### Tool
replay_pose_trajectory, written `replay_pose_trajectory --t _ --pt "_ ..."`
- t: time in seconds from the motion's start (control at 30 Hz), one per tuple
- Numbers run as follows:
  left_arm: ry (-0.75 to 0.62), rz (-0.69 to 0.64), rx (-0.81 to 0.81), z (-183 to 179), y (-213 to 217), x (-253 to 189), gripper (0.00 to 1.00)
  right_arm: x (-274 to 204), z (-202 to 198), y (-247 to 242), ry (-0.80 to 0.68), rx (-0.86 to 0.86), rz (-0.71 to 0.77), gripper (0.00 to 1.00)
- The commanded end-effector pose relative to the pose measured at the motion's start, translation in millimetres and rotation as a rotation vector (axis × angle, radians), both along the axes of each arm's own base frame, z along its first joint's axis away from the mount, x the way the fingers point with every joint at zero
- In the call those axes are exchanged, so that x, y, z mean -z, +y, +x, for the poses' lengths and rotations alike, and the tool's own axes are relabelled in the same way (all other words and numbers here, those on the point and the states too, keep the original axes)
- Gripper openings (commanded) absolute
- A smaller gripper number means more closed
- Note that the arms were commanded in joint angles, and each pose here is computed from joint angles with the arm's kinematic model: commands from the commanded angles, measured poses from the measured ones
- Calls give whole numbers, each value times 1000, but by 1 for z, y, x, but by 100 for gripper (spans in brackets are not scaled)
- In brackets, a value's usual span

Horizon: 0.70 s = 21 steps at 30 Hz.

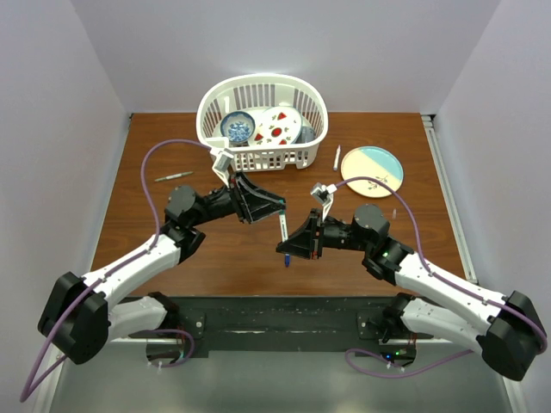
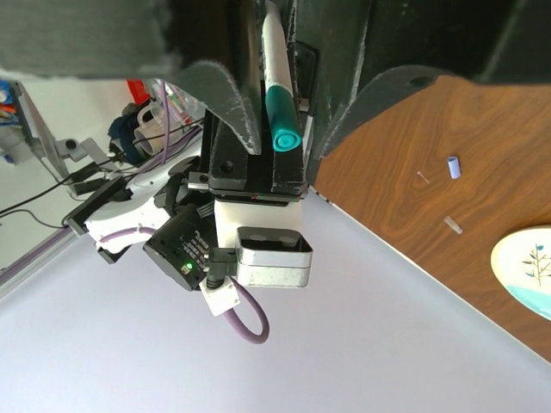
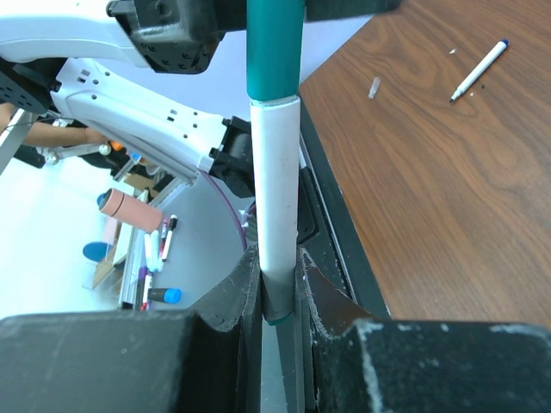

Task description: Insert the pens into the pen caps

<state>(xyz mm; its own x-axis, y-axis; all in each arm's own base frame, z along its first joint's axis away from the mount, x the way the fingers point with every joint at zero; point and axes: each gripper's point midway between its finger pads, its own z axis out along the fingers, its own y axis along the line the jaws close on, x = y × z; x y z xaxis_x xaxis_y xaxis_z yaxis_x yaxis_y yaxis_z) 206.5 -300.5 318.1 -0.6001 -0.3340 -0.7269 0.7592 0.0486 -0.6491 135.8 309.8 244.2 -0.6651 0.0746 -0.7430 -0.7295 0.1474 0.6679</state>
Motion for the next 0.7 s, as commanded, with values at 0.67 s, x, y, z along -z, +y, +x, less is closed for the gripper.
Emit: replay_pose_trajectory --t 0.67 --pt "165 173 172 -45 11 78 0 -79 77 2 -310 261 -130 0"
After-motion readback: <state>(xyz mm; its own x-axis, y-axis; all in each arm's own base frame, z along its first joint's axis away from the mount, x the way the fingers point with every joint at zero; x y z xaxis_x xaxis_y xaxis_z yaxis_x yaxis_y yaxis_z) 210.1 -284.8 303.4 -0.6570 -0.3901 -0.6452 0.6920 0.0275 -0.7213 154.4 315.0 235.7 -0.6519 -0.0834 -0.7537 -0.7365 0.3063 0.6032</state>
